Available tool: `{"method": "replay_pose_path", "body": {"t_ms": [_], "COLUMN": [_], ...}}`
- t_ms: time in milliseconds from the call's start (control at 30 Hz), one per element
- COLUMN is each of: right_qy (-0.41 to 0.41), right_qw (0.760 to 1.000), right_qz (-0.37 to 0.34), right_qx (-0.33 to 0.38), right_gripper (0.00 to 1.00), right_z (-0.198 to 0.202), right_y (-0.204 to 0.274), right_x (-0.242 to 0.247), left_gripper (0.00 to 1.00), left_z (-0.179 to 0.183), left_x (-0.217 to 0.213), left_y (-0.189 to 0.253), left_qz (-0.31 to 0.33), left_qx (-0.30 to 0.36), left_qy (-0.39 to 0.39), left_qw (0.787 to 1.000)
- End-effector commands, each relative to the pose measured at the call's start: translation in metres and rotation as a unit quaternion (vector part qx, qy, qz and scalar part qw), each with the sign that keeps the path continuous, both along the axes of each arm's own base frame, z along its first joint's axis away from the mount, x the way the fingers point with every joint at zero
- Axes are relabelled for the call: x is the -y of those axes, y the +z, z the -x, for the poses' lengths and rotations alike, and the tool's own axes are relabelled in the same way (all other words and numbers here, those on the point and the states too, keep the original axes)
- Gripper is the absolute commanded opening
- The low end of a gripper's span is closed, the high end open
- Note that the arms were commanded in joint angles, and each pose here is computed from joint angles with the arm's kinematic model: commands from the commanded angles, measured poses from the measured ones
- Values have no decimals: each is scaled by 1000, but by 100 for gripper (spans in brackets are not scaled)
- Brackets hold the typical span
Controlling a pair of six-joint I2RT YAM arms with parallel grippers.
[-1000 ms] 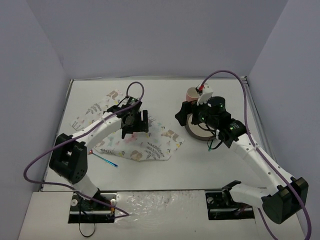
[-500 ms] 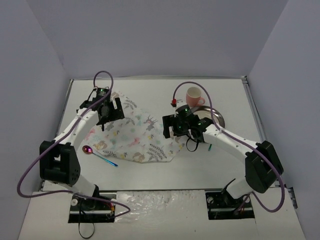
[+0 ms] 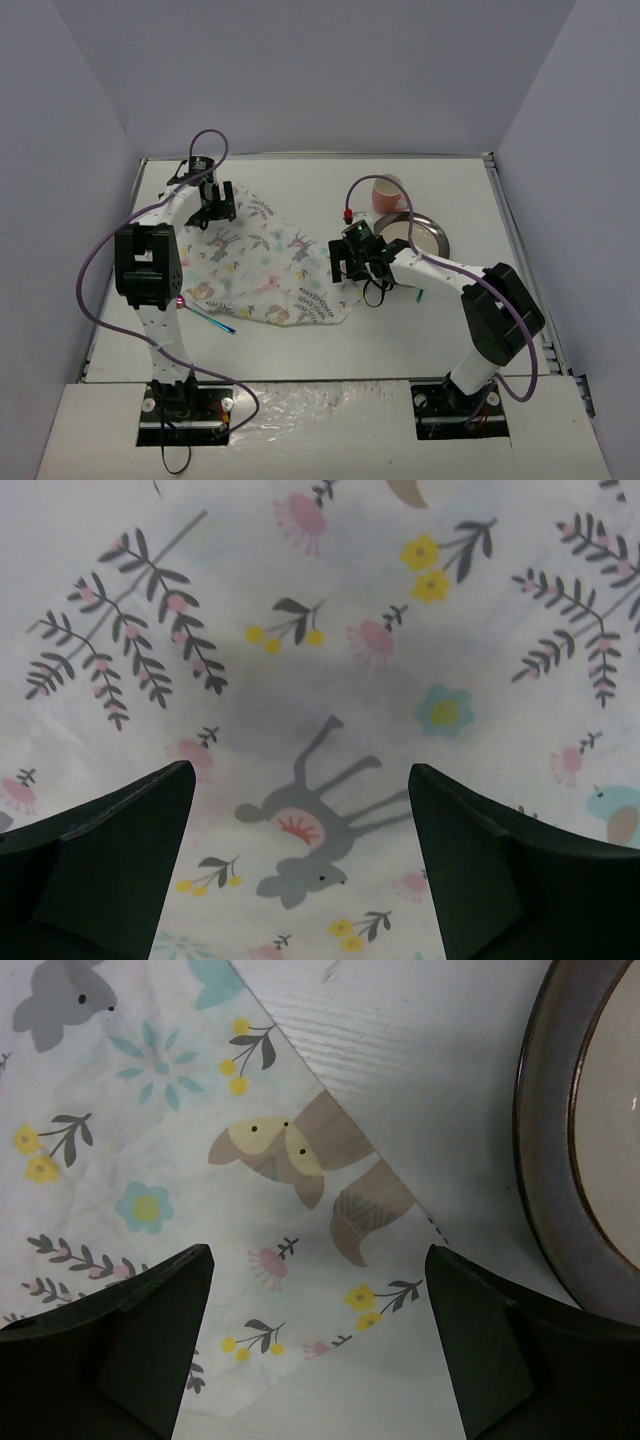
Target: Set the dinner table for one person
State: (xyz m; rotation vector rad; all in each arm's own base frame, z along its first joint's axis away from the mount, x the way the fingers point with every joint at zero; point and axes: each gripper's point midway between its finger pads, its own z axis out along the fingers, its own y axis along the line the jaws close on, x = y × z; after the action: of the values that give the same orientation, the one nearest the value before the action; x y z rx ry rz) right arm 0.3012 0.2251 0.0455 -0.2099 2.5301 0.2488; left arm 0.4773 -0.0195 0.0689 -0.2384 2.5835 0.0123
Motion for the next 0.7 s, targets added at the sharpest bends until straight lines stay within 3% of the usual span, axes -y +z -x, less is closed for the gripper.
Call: {"method": "replay_pose_path", "body": {"t_ms": [0,667], "right_qy": [-36,-71], "right_qw": [999,996], "right_qz": [8,54], "right_qx": [23,6], "right_gripper": [85,88], "right_z": [-7,6], "right_y": [-5,-48], "right_x": [-1,17], "left_gripper": [86,87], "left_z": [-34,-63], "left_x": [-17,-60], "left_y": [27,-9], "left_qz": [-13,-52], "left_qx": [55,48], "left_qy": [0,27], "left_qw": [998,997]}}
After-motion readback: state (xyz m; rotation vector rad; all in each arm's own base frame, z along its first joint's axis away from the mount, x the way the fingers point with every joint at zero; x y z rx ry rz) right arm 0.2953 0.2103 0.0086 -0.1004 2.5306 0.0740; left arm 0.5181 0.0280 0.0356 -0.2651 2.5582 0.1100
